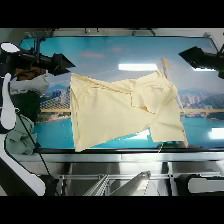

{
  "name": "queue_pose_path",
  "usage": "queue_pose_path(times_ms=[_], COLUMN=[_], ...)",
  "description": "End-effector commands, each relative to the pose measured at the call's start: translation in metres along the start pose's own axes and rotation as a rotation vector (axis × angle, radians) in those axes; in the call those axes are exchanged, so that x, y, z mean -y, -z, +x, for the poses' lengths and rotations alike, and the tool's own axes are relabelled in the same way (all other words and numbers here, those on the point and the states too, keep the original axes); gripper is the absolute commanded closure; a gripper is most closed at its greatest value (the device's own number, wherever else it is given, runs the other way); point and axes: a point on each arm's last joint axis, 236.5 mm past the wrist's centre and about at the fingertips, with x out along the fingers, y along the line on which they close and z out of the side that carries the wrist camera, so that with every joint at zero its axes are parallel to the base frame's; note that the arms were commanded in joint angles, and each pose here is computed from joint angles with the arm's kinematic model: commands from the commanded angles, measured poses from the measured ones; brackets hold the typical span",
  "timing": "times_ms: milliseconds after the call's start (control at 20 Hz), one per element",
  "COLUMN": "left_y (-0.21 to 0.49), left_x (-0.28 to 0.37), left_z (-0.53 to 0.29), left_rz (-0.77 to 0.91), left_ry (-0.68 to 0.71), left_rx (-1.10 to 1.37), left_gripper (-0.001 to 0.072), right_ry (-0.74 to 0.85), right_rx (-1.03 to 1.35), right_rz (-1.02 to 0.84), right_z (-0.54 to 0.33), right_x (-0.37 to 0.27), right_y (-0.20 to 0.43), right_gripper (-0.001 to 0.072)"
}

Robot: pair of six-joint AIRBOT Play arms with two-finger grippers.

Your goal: Fold the shirts.

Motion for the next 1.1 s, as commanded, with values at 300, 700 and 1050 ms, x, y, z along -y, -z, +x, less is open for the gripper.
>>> queue_pose_path(times_ms=[300,700,1050], left_y=[0.128,0.240,0.314], left_x=[-0.023,-0.027,-0.026], left_z=[-0.014,-0.032,-0.023], left_rz=[-0.403,-0.510,-0.630], left_ry=[0.093,-0.107,-0.201], left_rx=[-0.306,-0.521,-0.554], left_gripper=[-0.0002,0.0015,0.0016], right_ry=[0.246,0.100,0.034], right_rx=[-0.556,-0.836,-0.813], right_rz=[0.166,0.404,0.296], right_z=[-0.063,-0.051,-0.014], right_x=[0.127,0.120,0.097], right_y=[0.170,0.259,0.259], right_gripper=[0.0194,0.0190,0.0692])
